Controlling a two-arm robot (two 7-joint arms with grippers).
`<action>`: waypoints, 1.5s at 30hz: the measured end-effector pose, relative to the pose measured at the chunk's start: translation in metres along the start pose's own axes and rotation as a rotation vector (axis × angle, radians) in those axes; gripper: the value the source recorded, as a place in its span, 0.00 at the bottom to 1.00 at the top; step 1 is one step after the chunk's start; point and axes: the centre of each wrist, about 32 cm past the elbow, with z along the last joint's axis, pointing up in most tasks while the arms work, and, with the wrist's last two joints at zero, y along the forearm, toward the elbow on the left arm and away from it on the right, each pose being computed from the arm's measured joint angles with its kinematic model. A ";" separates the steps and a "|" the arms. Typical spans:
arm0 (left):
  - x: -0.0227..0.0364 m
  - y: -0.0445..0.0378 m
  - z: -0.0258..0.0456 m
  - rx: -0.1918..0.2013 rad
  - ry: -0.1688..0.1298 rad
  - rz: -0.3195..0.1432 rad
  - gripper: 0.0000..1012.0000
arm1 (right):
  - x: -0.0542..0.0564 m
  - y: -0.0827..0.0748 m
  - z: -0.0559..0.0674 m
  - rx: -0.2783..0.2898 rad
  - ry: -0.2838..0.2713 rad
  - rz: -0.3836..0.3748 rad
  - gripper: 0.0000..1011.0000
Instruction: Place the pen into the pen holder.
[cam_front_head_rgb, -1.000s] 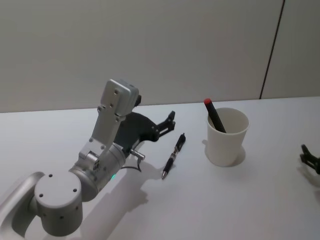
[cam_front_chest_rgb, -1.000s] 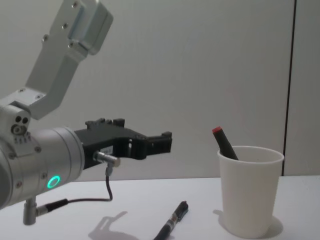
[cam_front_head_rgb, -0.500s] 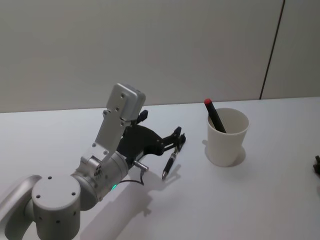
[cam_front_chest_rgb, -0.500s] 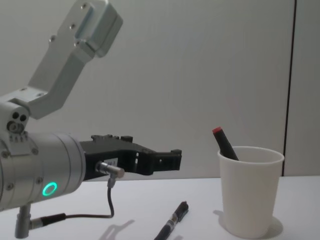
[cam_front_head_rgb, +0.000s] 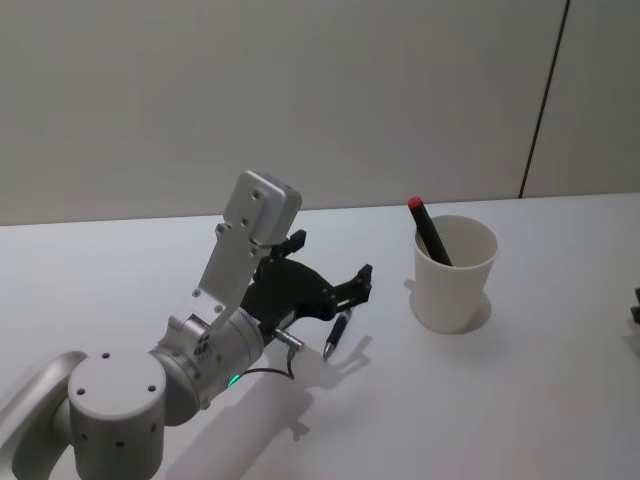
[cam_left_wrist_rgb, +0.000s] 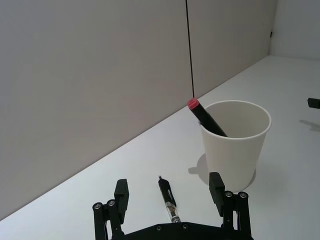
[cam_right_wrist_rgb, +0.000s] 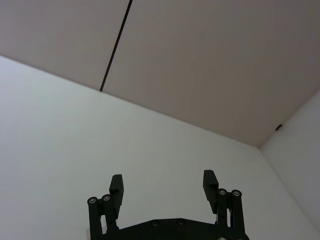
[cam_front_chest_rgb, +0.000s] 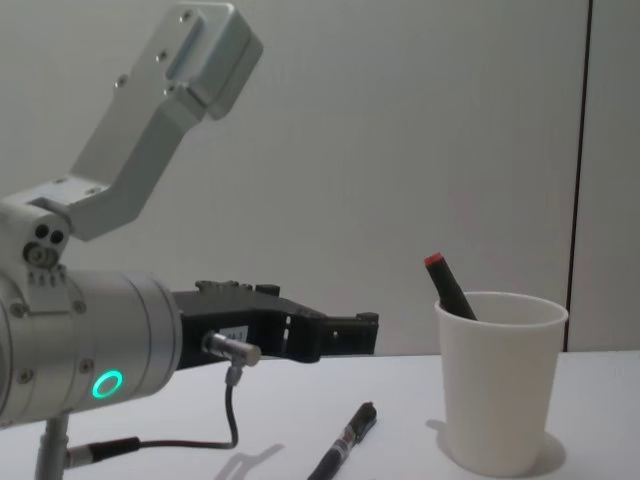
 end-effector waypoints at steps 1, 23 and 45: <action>-0.0002 0.0000 0.0000 0.002 0.002 -0.002 0.99 | 0.000 -0.001 0.000 0.010 0.006 0.000 0.99; -0.0019 0.0006 -0.0028 0.051 -0.011 -0.011 0.99 | 0.016 -0.018 0.018 0.349 0.214 -0.021 0.99; -0.0094 -0.0184 -0.0163 0.064 0.041 0.097 0.99 | 0.023 -0.026 0.029 0.519 0.323 -0.023 0.99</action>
